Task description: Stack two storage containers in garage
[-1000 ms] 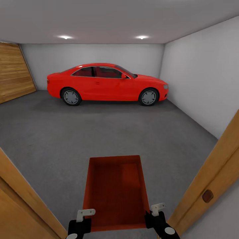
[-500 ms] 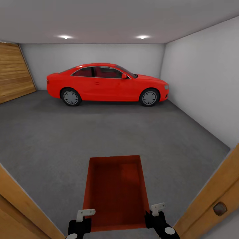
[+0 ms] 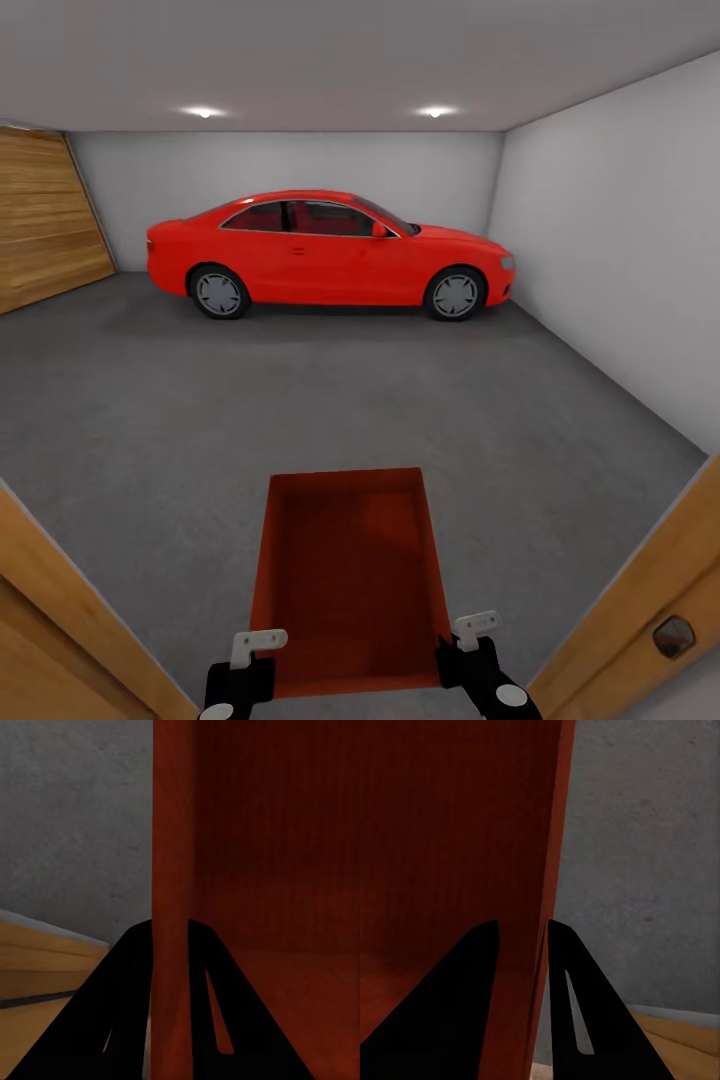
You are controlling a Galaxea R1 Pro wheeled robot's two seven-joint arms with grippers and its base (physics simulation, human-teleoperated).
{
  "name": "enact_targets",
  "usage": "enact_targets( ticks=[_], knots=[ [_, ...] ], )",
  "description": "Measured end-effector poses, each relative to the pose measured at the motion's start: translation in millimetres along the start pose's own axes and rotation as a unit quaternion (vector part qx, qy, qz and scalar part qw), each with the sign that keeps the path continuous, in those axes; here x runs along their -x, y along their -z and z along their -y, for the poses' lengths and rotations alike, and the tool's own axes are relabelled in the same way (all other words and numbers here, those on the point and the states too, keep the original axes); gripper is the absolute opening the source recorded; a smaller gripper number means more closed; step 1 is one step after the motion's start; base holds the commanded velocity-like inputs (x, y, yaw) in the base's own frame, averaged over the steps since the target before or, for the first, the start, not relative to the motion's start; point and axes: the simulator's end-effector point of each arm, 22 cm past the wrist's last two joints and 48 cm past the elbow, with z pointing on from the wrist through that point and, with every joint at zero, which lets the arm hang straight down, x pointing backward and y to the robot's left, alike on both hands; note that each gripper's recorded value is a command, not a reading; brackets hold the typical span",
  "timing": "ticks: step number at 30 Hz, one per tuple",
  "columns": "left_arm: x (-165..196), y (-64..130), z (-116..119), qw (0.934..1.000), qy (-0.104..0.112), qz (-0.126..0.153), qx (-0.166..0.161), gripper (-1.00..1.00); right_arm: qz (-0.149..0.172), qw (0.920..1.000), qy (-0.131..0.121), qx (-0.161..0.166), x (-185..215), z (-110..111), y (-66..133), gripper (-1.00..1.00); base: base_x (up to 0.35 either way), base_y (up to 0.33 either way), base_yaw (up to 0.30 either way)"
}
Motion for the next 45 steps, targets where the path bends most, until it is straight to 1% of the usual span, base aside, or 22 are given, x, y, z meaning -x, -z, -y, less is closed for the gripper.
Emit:
enact_targets(
  ticks=[5,16,38,45],
  knots=[
    [-0.2,0.1,0.0,1.0,0.0,0.0,0.0,-1.0,0.0,1.0,0.0,0.0,-0.2,0.0,0.1,-1.0,0.033,0.0,0.004],
    [0.1,0.3,0.0,1.0,0.0,0.0,0.0,-1.0,0.0,1.0,0.0,0.0,0.2,0.0,0.3,-1.0,0.274,0.0,0.0],
    [-0.1,0.0,0.0,1.0,0.0,0.0,0.0,-1.0,0.0,1.0,0.0,0.0,-0.1,0.0,0.0,-1.0,0.015,0.0,0.0],
    [-0.4,0.4,0.0,1.0,0.0,0.0,0.0,-1.0,0.0,1.0,0.0,0.0,-0.2,0.0,0.4,-1.0,0.247,0.0,0.0]
  ],
)
